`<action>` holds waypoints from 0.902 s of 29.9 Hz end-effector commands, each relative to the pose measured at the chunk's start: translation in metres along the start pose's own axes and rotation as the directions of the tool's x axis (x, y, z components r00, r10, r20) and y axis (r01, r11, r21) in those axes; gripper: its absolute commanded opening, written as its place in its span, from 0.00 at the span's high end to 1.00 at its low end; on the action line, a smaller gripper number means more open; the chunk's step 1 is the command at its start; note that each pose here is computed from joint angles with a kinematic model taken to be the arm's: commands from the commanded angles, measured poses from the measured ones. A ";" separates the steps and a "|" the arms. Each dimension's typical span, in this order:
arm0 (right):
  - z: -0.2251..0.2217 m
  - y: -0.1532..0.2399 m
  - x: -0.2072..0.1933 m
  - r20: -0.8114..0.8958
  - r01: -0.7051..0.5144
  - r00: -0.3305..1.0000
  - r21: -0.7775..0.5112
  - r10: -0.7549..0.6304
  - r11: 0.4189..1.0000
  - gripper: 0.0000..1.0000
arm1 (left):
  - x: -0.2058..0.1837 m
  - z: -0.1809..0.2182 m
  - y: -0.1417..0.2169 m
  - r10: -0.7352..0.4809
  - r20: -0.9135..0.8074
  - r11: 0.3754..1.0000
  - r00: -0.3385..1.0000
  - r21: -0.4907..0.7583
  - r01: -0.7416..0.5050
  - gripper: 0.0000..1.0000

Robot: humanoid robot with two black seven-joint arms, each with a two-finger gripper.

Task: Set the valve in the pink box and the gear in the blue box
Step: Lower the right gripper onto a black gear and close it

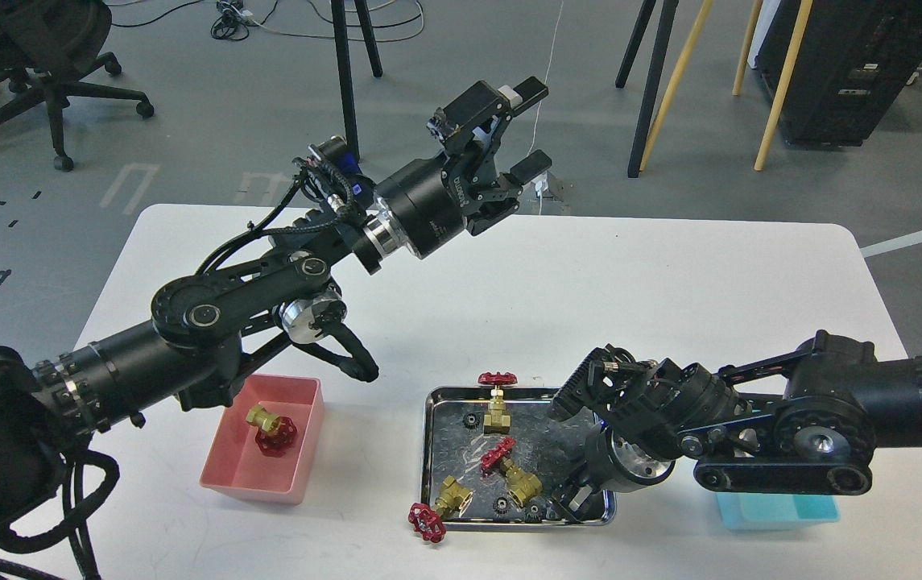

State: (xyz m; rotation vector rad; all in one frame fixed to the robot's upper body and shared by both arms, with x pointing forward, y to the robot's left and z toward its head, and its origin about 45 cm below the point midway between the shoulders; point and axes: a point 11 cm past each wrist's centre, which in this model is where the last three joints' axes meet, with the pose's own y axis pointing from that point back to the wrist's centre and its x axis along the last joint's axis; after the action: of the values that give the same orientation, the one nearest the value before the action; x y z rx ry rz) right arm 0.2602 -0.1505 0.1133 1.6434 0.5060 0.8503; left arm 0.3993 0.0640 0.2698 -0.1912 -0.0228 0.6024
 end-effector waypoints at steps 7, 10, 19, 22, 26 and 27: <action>0.004 -0.002 -0.005 0.015 0.007 1.000 -0.007 -0.007 1.000 0.58 | 0.001 0.000 0.000 0.001 0.000 1.000 1.000 -0.001 -0.001 0.01; 0.004 -0.004 -0.006 0.018 0.010 1.000 -0.006 -0.010 1.000 0.58 | 0.000 0.000 0.000 0.001 -0.002 1.000 1.000 0.000 -0.001 0.01; 0.002 -0.004 -0.005 0.014 0.009 1.000 -0.003 -0.009 1.000 0.65 | 0.001 0.000 0.000 0.002 -0.002 1.000 1.000 -0.002 -0.002 0.01; 0.002 -0.005 -0.006 0.015 0.013 1.000 -0.002 -0.013 1.000 0.72 | 0.001 0.000 0.000 0.002 -0.002 1.000 1.000 -0.002 -0.002 0.01; 0.002 -0.005 -0.007 0.017 0.014 1.000 -0.002 -0.014 1.000 0.74 | 0.001 0.000 0.000 0.002 -0.002 1.000 1.000 -0.002 -0.002 0.01; 0.001 -0.005 -0.007 0.016 0.014 1.000 -0.001 -0.014 1.000 0.76 | 0.001 0.000 0.000 0.002 -0.002 1.000 1.000 -0.002 -0.002 0.01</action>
State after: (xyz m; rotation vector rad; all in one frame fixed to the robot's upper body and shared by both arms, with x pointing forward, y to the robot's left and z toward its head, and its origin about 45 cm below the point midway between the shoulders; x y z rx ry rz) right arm 0.2579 -0.1549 0.1066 1.6432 0.5042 0.8274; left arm 0.3996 0.0647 0.2700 -0.1933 -0.0214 0.6037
